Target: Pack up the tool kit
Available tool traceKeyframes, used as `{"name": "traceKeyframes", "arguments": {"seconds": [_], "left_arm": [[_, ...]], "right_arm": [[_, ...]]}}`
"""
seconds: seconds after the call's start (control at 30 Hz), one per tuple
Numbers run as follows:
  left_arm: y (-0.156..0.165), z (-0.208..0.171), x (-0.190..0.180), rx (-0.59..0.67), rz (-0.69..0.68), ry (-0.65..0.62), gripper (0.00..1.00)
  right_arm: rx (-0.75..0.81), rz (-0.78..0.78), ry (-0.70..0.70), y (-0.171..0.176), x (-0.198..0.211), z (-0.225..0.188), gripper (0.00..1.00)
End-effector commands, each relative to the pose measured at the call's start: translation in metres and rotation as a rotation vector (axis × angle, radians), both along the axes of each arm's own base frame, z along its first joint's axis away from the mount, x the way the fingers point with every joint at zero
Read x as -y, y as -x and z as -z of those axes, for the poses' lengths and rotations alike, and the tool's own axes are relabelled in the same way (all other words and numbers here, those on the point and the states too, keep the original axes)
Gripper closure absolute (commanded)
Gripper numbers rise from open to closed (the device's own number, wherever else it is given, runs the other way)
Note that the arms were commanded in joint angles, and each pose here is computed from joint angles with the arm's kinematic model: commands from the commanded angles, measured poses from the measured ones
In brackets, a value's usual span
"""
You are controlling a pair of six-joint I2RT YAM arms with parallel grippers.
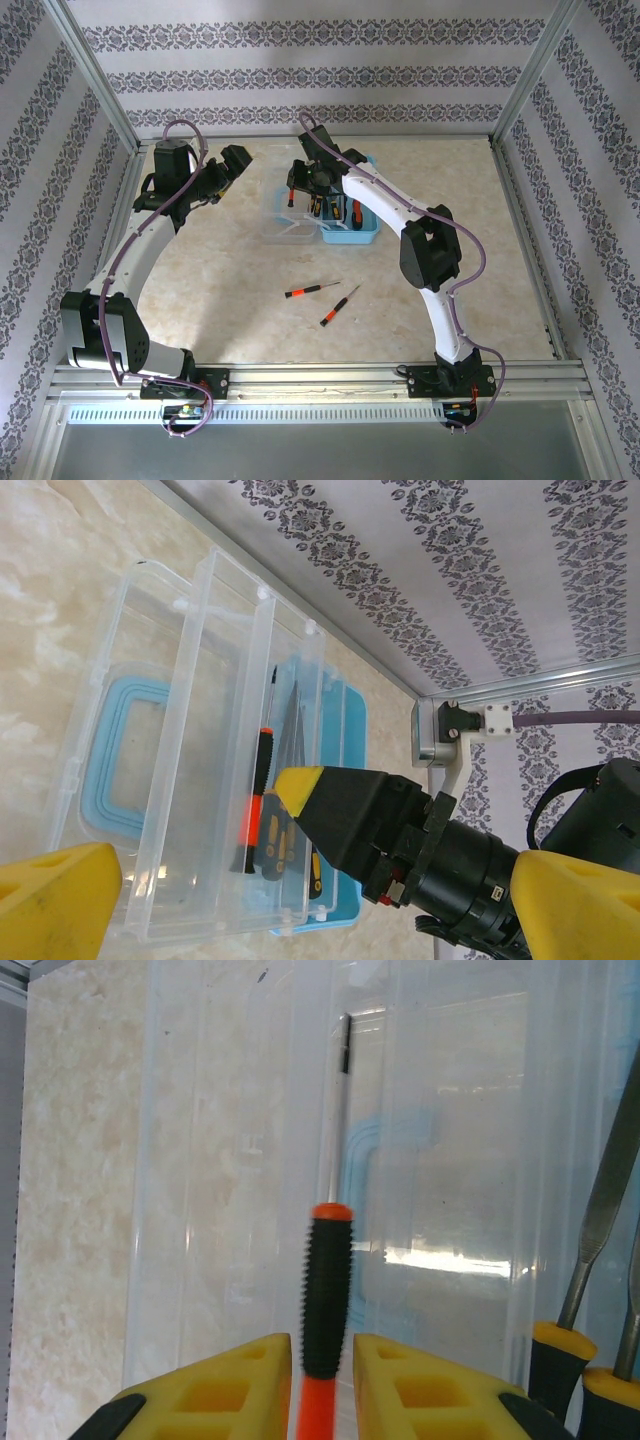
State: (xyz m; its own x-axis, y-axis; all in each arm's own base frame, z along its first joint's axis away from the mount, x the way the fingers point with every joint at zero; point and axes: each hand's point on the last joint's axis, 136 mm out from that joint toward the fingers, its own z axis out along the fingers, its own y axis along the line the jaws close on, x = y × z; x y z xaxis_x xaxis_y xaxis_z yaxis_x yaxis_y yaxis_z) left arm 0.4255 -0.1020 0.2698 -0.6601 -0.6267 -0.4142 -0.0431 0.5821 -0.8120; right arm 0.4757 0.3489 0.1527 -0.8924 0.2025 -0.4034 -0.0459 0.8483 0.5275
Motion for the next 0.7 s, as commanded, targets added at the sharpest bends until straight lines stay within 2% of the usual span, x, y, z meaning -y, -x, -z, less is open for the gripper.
{"name": "traceKeyframes", "arguments": {"seconds": [0.0, 0.27, 0.43, 0.6, 0.67], "left_arm": [[-0.003, -0.011, -0.001, 0.049, 0.007, 0.018, 0.0], [-0.002, -0.013, 0.0, 0.057, 0.011, 0.027, 0.0], [-0.002, -0.011, 0.003, 0.051, 0.017, 0.036, 0.0], [0.0, -0.009, 0.015, 0.049, 0.042, 0.033, 0.01], [0.002, -0.006, 0.023, 0.043, 0.061, 0.025, 0.01]], "right_arm": [[-0.003, -0.001, -0.02, 0.0, -0.003, -0.009, 0.75], [0.082, -0.015, -0.008, 0.011, 0.005, -0.052, 0.75], [0.15, 0.001, 0.04, 0.031, 0.023, -0.079, 0.75], [0.159, 0.027, 0.119, 0.063, 0.051, -0.069, 0.74], [0.147, 0.041, 0.148, 0.081, 0.064, -0.057, 0.7]]}}
